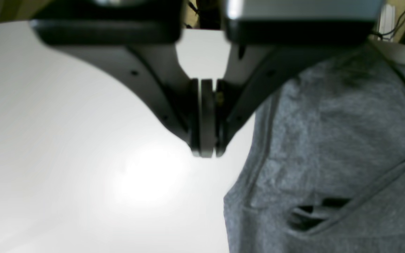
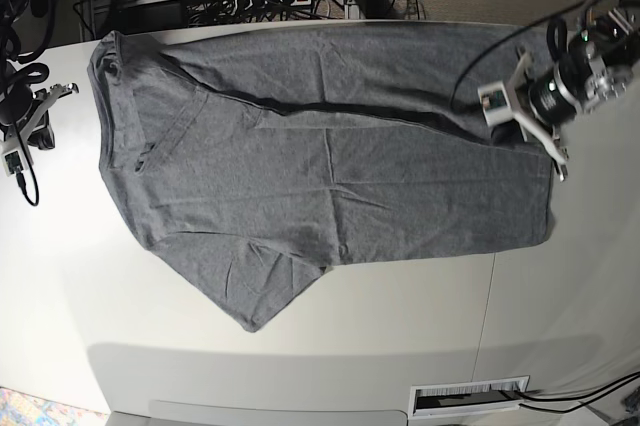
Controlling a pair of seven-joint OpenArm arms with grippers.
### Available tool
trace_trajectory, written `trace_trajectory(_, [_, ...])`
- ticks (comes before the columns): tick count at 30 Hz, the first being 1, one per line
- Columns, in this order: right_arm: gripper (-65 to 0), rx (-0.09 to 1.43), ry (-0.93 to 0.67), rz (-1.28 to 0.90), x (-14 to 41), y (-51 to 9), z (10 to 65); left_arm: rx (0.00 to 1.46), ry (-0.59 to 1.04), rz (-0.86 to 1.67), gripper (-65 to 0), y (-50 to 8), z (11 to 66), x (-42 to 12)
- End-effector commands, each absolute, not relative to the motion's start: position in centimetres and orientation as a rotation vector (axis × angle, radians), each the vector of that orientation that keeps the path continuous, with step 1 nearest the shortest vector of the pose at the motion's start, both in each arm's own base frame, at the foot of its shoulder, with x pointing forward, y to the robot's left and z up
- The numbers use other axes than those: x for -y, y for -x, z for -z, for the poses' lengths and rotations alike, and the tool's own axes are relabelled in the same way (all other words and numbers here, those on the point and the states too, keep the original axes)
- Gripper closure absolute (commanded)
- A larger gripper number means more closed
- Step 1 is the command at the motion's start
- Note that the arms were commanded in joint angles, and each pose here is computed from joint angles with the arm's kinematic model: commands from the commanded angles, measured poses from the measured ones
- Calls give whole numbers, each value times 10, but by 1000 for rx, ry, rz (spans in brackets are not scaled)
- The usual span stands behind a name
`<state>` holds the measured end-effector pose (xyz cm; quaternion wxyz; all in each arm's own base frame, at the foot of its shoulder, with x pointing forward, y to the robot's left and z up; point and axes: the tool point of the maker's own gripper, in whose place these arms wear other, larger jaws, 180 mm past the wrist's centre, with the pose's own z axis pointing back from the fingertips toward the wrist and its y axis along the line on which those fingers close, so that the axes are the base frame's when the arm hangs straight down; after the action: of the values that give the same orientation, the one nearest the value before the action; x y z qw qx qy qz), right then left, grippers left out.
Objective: Fold the T-shirt properly
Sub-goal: 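Move both grippers to the long side edges of the shirt and grasp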
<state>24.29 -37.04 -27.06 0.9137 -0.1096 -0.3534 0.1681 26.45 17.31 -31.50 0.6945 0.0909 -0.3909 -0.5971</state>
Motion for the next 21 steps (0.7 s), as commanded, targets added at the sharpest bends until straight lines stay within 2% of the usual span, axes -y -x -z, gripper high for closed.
trace_trajectory(1, [-3, 778, 240, -367, 370, -254, 255, 921, -226, 1311, 0, -281, 301, -178])
trace_trajectory(7, [-32, 809, 218, -403, 354, -272, 252, 975, -230, 1095, -1, -339, 303, -218])
trace_trajectory(10, [-64, 822, 212, -429, 345, -282, 251, 993, -212, 953, -88, -364, 311, -243])
trace_trajectory(12, [-67, 824, 211, -453, 338, -289, 253, 994, -200, 859, -121, -378, 318, -257])
trace_trajectory(19, [-72, 807, 178, -517, 317, -308, 269, 983, -164, 686, -128, -418, 337, -283])
trace_trajectory(21, [-72, 801, 158, -513, 315, -316, 275, 986, -131, 631, -155, -429, 339, -286])
